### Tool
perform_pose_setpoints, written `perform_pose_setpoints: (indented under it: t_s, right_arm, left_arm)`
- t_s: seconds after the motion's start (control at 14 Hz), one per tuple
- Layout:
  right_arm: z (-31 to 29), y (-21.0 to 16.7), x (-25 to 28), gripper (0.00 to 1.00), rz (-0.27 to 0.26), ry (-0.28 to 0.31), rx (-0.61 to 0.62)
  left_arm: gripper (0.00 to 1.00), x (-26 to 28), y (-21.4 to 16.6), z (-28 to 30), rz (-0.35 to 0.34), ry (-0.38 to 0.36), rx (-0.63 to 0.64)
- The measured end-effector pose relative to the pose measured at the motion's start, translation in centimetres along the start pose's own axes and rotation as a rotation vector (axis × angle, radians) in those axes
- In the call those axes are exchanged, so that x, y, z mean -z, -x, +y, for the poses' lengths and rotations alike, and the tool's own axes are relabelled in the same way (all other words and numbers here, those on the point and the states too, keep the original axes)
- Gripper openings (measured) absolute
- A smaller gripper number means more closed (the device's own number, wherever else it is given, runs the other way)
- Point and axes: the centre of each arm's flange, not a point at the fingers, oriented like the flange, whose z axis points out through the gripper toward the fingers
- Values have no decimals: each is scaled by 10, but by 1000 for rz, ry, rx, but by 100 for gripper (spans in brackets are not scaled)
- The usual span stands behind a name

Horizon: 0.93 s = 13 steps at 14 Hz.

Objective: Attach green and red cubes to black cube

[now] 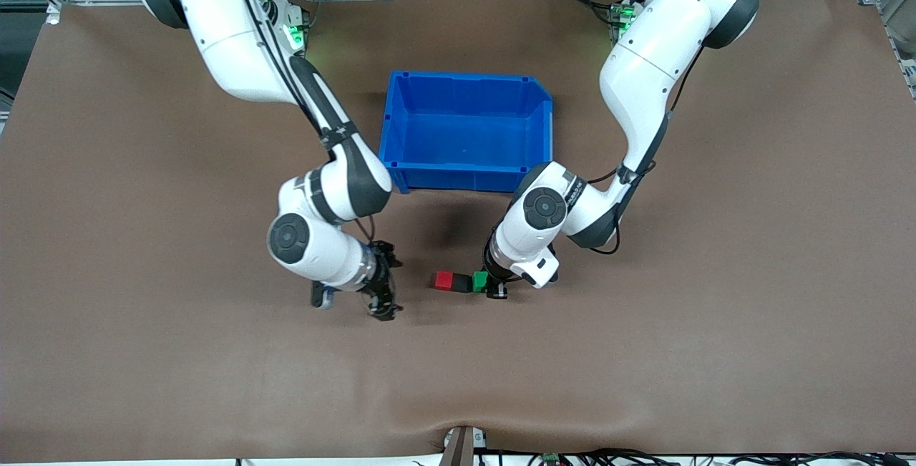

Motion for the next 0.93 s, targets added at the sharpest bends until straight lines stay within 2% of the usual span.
perform_pose_setpoints:
  t_s: [0.21, 0.36, 0.57, 0.71, 0.93]
  right_arm:
    - [-15, -21, 40, 100, 45, -53, 127]
    - [-28, -48, 82, 100, 70, -87, 242]
    - [-32, -135, 156, 100, 74, -8, 363]
    - [-28, -191, 201, 100, 65, 12, 429]
    - [-5, -233, 266, 100, 23, 73, 531]
  left_arm:
    - [40, 1, -12, 11, 6, 44, 7]
    - [40, 1, -15, 14, 9, 53, 9]
    - [40, 1, -13, 14, 9, 55, 6]
    - [40, 0, -12, 13, 10, 54, -10]
    - [40, -3, -10, 10, 11, 50, -31]
